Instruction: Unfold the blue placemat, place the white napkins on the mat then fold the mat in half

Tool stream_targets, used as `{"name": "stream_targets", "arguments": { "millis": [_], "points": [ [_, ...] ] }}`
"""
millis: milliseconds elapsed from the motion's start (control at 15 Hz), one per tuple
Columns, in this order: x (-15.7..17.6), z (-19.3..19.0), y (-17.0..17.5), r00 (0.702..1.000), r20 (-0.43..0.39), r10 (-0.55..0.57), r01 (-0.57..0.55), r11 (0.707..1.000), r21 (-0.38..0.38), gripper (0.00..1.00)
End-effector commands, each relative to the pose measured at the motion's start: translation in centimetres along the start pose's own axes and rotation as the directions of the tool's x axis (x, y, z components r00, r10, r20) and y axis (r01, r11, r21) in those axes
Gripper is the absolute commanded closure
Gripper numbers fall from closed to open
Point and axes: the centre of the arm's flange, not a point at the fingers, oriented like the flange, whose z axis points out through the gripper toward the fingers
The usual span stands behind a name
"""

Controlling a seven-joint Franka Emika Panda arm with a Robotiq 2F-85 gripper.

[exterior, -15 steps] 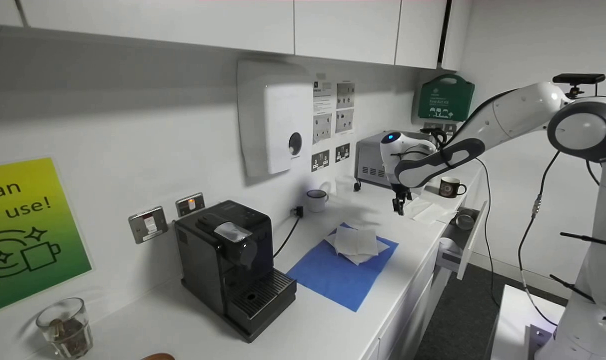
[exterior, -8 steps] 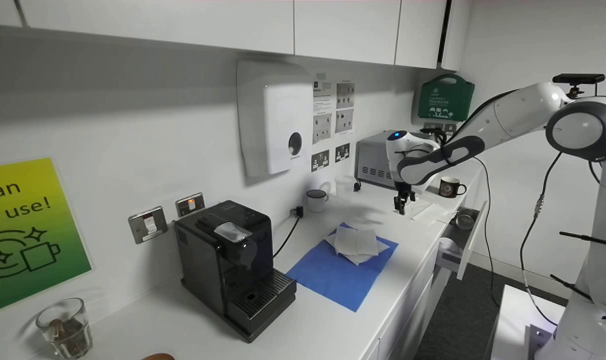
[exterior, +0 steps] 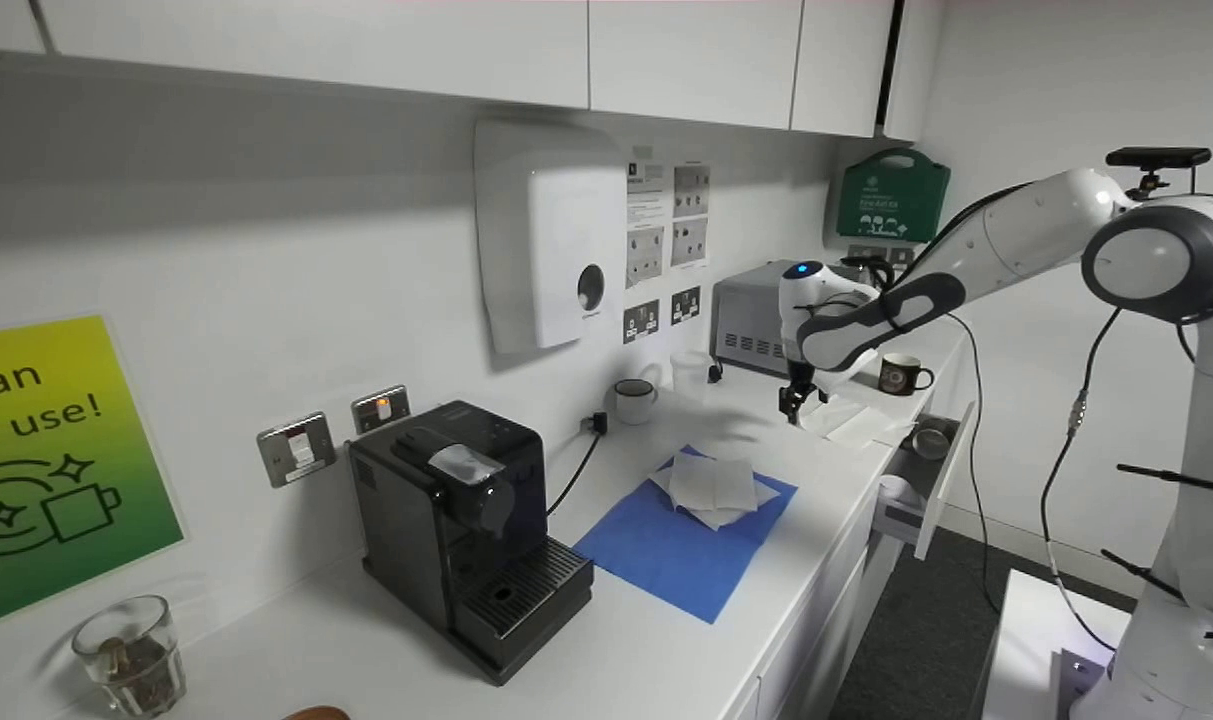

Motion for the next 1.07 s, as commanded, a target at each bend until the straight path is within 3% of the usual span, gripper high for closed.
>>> {"name": "stream_targets", "arguments": {
  "millis": [0, 533, 667, 1000],
  "points": [
    [1.2, 1.0, 1.2, 0.995, -0.047, 0.084, -0.084, 0.996, 0.001, 0.00],
    [1.8, 3.7, 4.0, 0.987, -0.030, 0.155, -0.156, 0.988, -0.013, 0.00],
    [1.6, 3.6, 4.0, 0.990, -0.007, 0.144, -0.144, 0.990, 0.013, 0.00],
    [1.1, 3.8, 3.4, 0.990, 0.000, 0.141, -0.141, 0.990, -0.004, 0.00]
  ]
}}
